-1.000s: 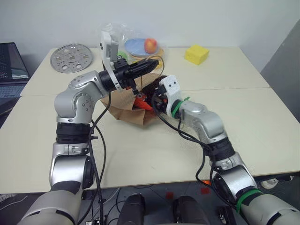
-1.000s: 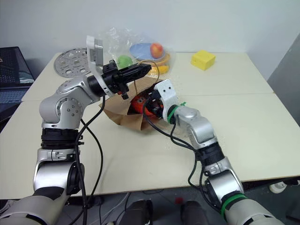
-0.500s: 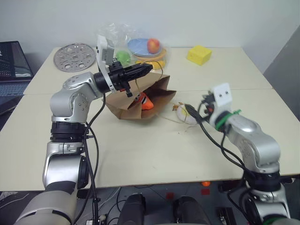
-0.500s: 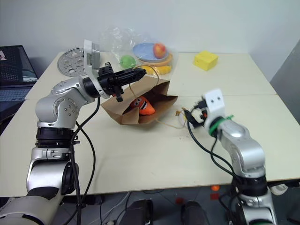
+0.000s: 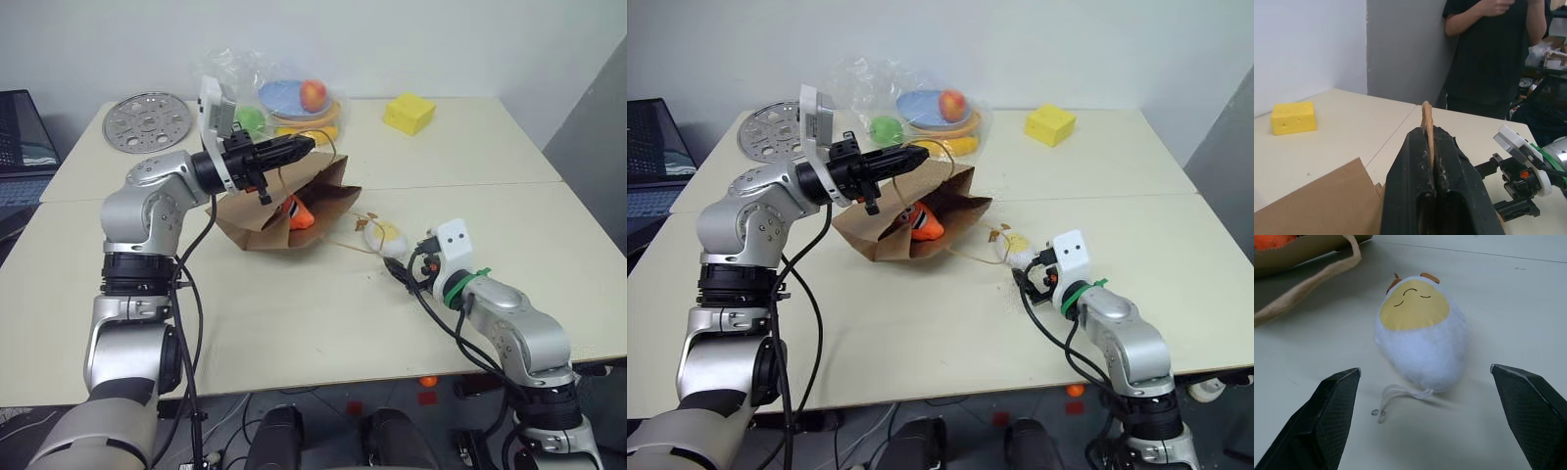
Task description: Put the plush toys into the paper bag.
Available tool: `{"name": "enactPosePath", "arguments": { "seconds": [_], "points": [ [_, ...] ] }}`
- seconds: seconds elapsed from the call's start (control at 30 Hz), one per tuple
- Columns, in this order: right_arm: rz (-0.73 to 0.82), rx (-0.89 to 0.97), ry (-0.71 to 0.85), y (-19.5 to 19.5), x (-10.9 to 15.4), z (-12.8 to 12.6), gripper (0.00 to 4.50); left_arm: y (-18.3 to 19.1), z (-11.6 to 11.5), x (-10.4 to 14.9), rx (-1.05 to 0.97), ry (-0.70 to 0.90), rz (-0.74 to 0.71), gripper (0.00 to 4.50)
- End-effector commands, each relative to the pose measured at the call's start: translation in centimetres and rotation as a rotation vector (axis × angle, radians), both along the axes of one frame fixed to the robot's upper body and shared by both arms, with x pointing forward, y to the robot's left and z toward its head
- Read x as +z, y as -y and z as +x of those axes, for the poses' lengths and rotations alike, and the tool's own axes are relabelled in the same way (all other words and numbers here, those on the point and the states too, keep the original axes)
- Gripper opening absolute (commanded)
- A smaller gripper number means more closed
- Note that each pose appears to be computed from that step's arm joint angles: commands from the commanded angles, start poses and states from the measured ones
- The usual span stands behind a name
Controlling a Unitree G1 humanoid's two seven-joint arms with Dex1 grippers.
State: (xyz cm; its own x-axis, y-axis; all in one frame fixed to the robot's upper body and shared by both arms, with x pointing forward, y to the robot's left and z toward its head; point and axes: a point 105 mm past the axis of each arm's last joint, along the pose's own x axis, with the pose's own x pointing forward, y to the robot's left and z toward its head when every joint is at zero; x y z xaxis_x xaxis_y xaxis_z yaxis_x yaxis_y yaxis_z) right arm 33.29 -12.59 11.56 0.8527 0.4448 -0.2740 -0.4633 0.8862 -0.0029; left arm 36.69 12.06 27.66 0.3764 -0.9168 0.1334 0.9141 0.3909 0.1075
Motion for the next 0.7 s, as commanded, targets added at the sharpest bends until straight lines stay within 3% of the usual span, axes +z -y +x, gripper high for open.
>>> {"name": "enactPosePath", "arguments": {
  "seconds": [0.03, 0.07, 0.17, 0.5, 0.7],
  "points": [
    [-0.004, 0.015, 0.045, -0.1, 0.7, 0.7, 4.47, -0.3, -0.3, 1.4, 0.010, 0.058, 0.005, 0.00],
    [-0.005, 0.014, 0.045, -0.1, 0.4, 1.0, 4.47, -0.2, -0.4, 1.3, 0.009, 0.057, 0.009, 0.00],
    [-0.007, 0.025, 0.069, 0.0, 0.3, 1.5, 3.84, -0.3, -0.5, 1.3, 0.011, 0.055, 0.009, 0.00],
    [-0.017, 0.072, 0.117, -0.3, 0.3, 2.0, 0.17, -0.5, -0.4, 1.2, 0.025, 0.056, 0.009, 0.00],
    [-0.017, 0.031, 0.200, 3.7, 4.9, 0.6, 0.02, -0.6, -0.3, 1.1, 0.027, 0.056, 0.012, 0.00]
  ]
}}
